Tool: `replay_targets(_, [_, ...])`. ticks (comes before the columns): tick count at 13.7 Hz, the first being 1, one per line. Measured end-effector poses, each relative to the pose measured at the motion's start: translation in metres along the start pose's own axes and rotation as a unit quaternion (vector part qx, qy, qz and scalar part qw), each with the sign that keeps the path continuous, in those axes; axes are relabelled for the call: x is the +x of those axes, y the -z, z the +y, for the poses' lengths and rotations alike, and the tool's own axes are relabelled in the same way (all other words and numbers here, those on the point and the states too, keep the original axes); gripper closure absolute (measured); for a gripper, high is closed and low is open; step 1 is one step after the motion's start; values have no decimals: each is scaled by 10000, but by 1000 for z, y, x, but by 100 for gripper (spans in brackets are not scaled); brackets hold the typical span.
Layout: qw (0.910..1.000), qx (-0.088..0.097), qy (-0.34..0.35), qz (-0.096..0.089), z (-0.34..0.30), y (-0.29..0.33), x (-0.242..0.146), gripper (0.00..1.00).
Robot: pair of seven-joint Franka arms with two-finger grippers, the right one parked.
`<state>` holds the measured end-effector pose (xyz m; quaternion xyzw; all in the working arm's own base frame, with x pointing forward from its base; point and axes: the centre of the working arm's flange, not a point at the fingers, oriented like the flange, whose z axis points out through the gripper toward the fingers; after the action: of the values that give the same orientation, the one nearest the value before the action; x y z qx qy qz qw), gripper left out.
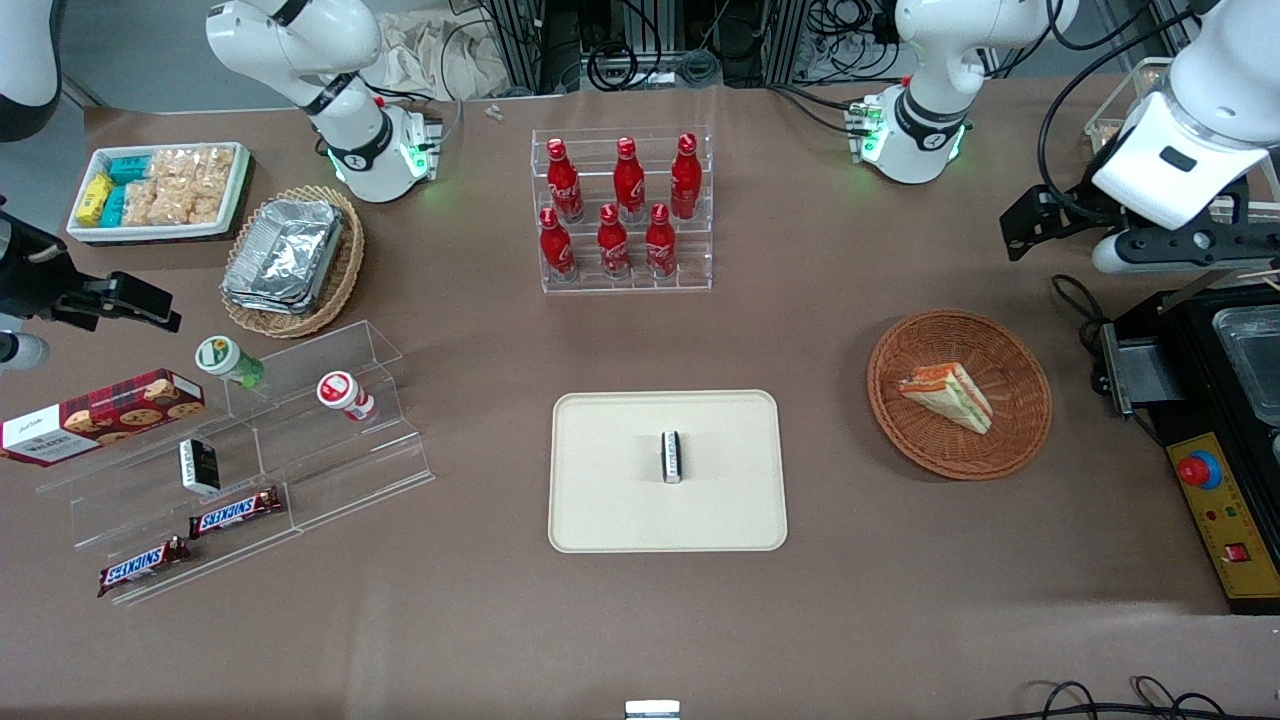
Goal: Place sandwich from basket to tray
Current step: 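Move the left gripper down over the wrapped sandwich in the wicker basket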
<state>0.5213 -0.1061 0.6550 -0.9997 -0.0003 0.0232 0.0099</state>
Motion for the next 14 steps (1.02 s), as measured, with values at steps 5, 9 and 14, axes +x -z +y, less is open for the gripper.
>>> replay_targets(5, [9999,26,-39,-111,-2,-2,-2,0])
replay_targets(9, [9942,119,1051,-169,-5,-12,6,0])
replay_targets(14, [9746,106,2221,-255,-10,-77,35,0])
